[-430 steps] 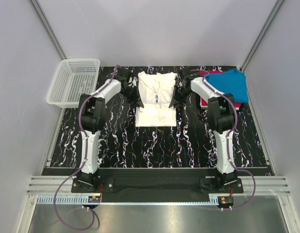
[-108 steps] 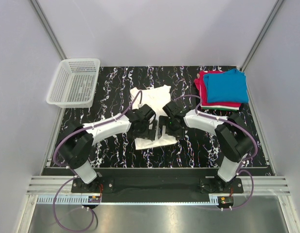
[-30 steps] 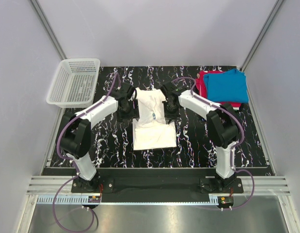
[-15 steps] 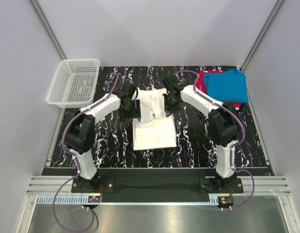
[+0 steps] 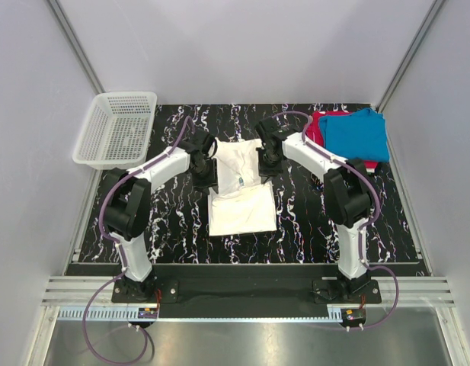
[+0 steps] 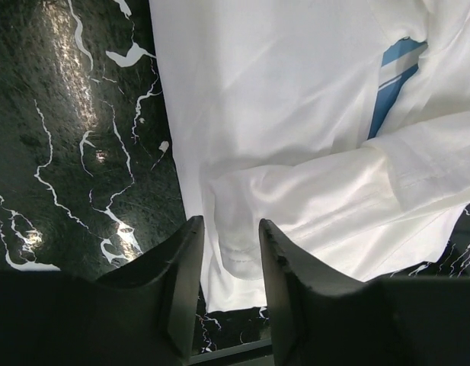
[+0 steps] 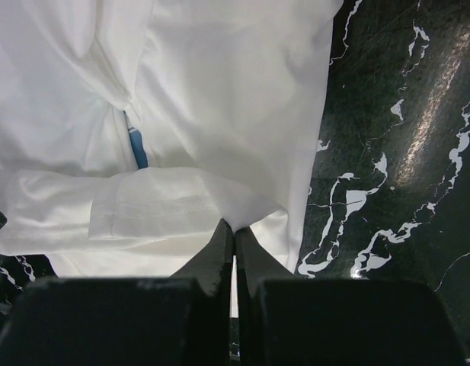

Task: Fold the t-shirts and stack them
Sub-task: Fold the tshirt

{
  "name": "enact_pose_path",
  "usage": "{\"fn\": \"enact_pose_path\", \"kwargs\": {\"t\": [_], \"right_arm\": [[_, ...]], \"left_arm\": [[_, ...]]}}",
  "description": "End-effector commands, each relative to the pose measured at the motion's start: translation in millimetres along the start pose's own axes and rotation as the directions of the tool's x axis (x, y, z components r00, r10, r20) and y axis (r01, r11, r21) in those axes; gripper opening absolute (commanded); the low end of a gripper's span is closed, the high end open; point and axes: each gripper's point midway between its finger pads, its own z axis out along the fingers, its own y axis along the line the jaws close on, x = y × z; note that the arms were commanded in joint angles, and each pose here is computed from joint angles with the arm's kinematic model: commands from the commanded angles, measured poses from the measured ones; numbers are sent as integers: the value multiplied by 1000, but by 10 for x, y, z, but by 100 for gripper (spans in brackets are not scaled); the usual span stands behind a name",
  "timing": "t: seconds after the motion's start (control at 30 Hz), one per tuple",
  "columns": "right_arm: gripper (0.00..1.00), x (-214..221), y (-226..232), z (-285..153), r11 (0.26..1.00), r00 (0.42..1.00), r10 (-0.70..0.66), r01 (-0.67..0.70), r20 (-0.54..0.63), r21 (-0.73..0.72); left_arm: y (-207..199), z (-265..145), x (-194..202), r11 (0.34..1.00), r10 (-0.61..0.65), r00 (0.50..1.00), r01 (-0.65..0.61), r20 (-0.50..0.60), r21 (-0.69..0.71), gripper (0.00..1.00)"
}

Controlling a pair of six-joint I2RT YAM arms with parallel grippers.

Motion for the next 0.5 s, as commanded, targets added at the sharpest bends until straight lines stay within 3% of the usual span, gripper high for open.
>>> {"fn": "enact_pose_path", "kwargs": {"t": [0.0, 0.47], "right_arm": [[0, -144, 28, -43, 1000, 1000, 0, 0, 21, -24], [0, -106, -2, 63, 1000, 1000, 10, -11, -11, -24]], "left_arm": [[-117, -58, -74, 999, 7, 1000, -7, 12, 50, 38], [-185, -36, 12, 998, 17, 1000, -16, -17, 69, 36]]}}
